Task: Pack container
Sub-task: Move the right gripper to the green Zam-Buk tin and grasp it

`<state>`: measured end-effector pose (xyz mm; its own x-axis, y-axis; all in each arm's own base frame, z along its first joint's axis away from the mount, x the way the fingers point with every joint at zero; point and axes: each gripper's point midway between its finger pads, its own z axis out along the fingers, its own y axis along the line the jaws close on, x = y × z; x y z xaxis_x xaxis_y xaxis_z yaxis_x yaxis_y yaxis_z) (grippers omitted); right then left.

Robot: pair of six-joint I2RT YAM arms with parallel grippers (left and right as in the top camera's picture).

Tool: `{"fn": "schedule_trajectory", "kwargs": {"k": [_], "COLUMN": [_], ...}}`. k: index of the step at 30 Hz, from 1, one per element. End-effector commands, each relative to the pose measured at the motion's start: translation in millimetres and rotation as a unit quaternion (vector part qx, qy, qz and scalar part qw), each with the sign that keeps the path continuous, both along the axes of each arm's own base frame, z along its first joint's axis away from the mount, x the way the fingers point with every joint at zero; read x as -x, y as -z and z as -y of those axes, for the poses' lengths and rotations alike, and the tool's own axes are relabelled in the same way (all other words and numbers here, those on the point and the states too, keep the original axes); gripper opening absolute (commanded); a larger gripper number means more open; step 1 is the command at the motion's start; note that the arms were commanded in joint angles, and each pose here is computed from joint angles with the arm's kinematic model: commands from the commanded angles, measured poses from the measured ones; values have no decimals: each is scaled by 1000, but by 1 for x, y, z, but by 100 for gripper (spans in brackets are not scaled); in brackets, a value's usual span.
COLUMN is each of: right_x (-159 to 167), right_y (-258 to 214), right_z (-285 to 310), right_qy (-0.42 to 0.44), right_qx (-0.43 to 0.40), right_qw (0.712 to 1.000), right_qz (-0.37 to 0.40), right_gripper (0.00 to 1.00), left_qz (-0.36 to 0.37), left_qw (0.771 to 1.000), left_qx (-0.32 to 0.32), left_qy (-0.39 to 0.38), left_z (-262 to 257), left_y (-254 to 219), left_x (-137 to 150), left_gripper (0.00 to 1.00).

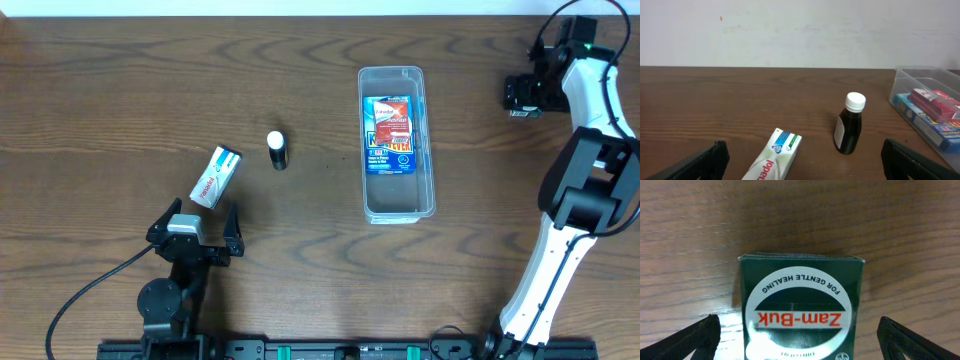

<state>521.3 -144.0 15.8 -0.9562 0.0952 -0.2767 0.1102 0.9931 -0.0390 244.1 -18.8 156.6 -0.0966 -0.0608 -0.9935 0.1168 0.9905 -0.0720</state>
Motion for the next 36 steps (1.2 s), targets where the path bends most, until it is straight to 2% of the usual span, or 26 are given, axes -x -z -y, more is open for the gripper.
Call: {"fn": "schedule_trajectory", "kwargs": {"k": [1,14,32,36], "right_x": [2,1,2,1], "right_y": [6,8,24,23], "right_z": [3,3,3,3], "right_qy": [5,5,5,5], "right_qx": [-2,-2,-5,-4], "right_qw": [1000,1000,1000,1000], "right_qz": [-3,-4,-14,-12], "right_gripper": [96,83,84,76], "left_qz": [-25,-25,-25,-25], "left_qw": [1000,1000,1000,1000], "left_qx": [-7,-7,-7,-7], "left_qy": [4,4,4,4], "left_z": [1,1,1,1], "left_y": [16,16,16,16], "left_x": [1,1,1,1], "left_gripper": [98,98,98,98]}}
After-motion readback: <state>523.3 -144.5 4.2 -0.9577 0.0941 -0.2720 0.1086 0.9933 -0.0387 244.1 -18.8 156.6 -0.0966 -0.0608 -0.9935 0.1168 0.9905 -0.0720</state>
